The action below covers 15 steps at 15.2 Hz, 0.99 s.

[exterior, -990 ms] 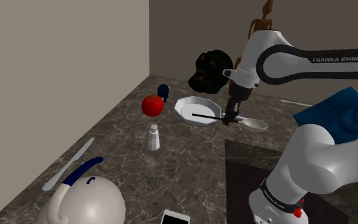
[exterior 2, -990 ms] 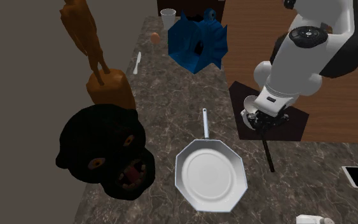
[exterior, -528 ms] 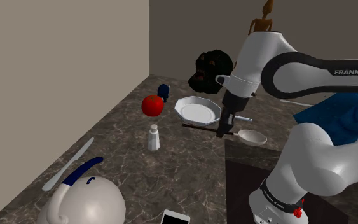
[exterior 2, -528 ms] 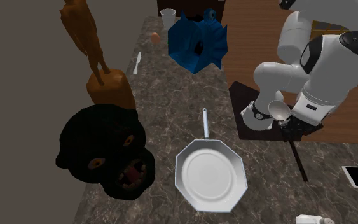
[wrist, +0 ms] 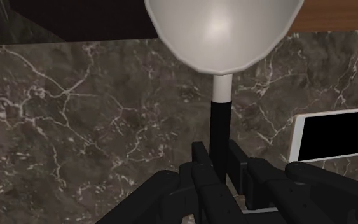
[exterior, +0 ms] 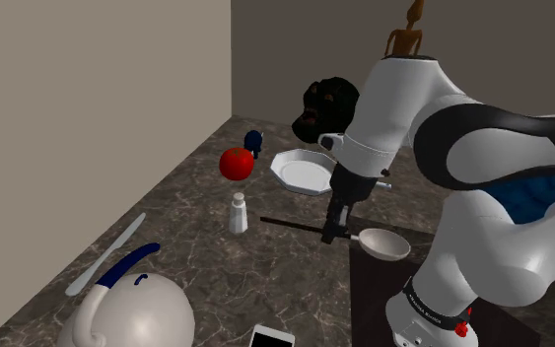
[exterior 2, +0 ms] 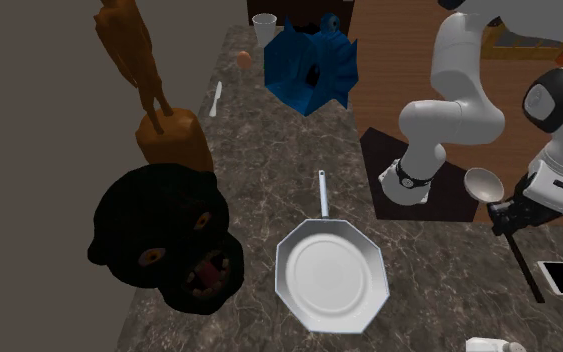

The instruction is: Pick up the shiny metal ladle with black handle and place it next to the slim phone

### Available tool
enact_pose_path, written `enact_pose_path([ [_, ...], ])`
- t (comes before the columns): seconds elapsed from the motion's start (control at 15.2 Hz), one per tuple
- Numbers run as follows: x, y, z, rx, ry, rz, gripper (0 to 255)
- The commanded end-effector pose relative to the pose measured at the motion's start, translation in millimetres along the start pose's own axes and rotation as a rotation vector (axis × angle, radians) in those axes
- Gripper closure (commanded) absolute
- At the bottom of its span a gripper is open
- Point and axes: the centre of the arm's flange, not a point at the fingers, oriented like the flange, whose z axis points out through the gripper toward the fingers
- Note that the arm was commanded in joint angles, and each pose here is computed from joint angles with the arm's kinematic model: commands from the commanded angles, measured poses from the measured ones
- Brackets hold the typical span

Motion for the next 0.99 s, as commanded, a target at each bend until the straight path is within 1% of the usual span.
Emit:
enact_pose_path([
  [0.0, 8, -22, 2, 0.001, 0.000, 0.001, 255],
  [0.92, 0, -15, 75, 0.001, 0.000, 0.001, 255],
])
